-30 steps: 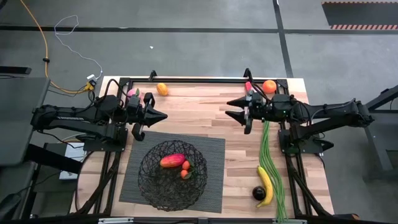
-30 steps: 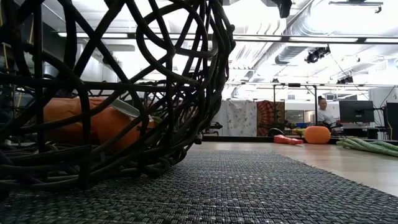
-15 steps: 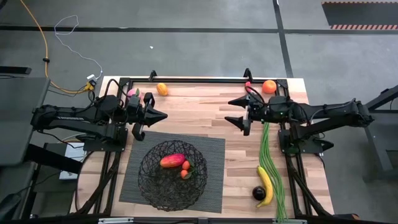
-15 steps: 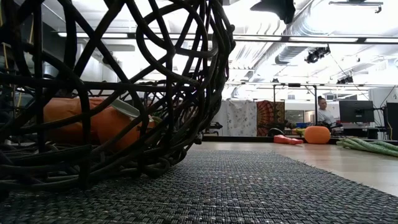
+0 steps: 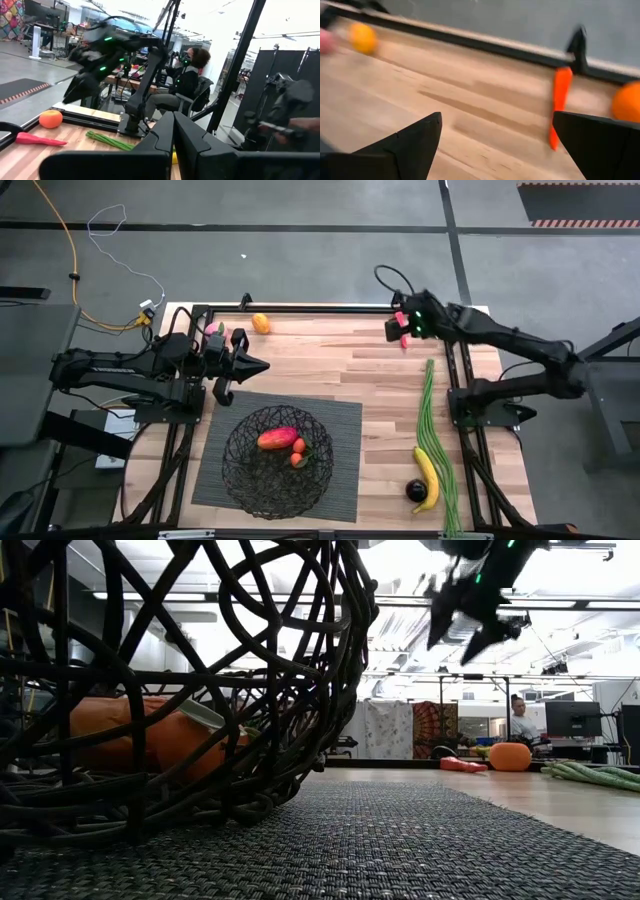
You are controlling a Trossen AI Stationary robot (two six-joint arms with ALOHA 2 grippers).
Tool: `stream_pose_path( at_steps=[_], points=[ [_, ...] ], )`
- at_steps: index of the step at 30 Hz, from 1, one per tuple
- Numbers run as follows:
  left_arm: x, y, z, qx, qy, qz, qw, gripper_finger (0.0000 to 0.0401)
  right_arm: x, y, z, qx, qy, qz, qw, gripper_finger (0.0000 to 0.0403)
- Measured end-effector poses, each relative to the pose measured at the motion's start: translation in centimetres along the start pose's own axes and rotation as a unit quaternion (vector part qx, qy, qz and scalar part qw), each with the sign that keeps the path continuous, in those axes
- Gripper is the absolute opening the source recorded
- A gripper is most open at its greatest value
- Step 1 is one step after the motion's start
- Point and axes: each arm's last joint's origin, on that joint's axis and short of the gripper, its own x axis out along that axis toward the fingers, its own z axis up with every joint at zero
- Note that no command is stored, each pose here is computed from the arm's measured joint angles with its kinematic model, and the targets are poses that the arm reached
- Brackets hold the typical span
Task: Build produce basket
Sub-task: Put the orange carrot into the black wire basket
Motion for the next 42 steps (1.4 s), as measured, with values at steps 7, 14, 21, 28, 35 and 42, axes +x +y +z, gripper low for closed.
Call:
stream_pose_path(
  at_steps=[7, 14, 21, 28, 35, 42],
  points=[
    [0.0, 0.1, 0.0, 0.0, -0.005, 0.021, 1.0, 0.0, 7.7, -3.6, 1.6, 0.038, 0.091, -0.096, 0.991, 0.0364],
    [0.0, 0.1, 0.0, 0.0, -0.006, 0.024, 1.0, 0.0, 13.6, -6.1, 1.2, 0.082, 0.163, -0.119, 0.976, 0.0364],
    [0.0, 0.2, 0.0, 0.008, -0.007, 0.027, 1.0, 0.0, 16.9, -6.8, 0.0, 0.092, 0.206, -0.129, 0.966, 0.036],
    [0.0, 0.2, 0.1, 0.009, -0.009, 0.036, 0.999, 0.0, 18.3, -7.0, -0.8, 0.098, 0.226, -0.141, 0.959, 0.0297],
    [0.0, 0.2, 0.1, 0.009, -0.01, 0.038, 0.999, 0.0, 18.4, -7.1, -0.8, 0.095, 0.222, -0.15, 0.959, 0.0224],
    [0.0, 0.3, 0.1, 0.009, -0.012, 0.049, 0.999, 0.0, 18.4, -7.1, -0.8, 0.094, 0.223, -0.152, 0.958, 0.0161]
  ],
)
